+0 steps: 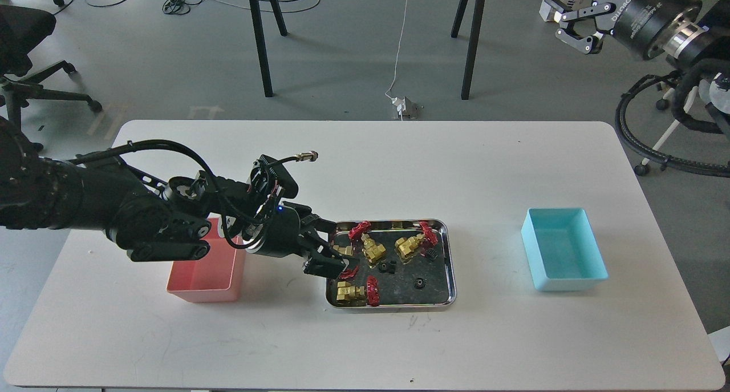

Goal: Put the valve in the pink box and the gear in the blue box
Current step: 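Lower the left gripper onto a red-handled brass valve in the tray, then close the left gripper on the brass valve and lift it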

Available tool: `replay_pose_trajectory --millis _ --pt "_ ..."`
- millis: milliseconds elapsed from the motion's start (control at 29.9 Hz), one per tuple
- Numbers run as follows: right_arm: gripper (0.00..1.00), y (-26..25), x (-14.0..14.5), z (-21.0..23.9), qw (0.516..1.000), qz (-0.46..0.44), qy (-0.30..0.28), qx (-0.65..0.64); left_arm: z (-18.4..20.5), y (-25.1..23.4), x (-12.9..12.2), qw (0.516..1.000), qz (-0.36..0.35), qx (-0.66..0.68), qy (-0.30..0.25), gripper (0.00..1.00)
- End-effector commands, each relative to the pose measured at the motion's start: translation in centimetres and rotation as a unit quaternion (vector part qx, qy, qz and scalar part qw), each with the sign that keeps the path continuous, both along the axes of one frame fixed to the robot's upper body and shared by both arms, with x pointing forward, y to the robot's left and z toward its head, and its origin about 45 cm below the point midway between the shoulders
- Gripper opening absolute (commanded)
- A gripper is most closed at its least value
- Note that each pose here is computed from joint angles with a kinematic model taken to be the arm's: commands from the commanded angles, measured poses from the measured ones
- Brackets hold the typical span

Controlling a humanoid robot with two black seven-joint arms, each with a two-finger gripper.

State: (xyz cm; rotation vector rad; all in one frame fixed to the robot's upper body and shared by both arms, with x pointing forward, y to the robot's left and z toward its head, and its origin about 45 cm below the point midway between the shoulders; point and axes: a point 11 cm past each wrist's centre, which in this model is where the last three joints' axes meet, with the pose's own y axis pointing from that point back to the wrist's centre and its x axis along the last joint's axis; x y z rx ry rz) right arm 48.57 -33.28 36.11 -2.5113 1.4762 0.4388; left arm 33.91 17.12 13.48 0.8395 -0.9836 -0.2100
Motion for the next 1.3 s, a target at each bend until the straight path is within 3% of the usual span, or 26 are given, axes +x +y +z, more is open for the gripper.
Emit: replay_pose_trajectory --millis 0,368,802,1070,1271 --pt "1.00 -0.7 -0.4 -1.1 1.000 -0.006 0.011 0.001 -1.1 0.1 0.4 1.000 0.003 0.000 -0.014 0.95" --pt "1.00 -1.9 -1.0 -2.4 1.000 -0.017 0.023 0.000 -2.3 0.1 1.4 0.999 0.006 0.003 -0.040 0.85" --pt "1.00 -2.1 -1.2 -3.2 0.999 -0.020 0.031 0.001 -3.4 0.3 0.4 0.999 -0.008 0.009 -0.035 0.69" --pt "1.00 -2.3 -1.4 -3.8 0.999 -0.021 0.037 0.001 -3.3 -0.1 0.5 0.999 -0.013 0.005 -0.041 0.48" --pt "1.00 -2.4 -1.6 -4.2 0.999 -0.024 0.040 0.002 -3.3 -0.2 0.5 0.999 -0.015 0.003 -0.043 0.25"
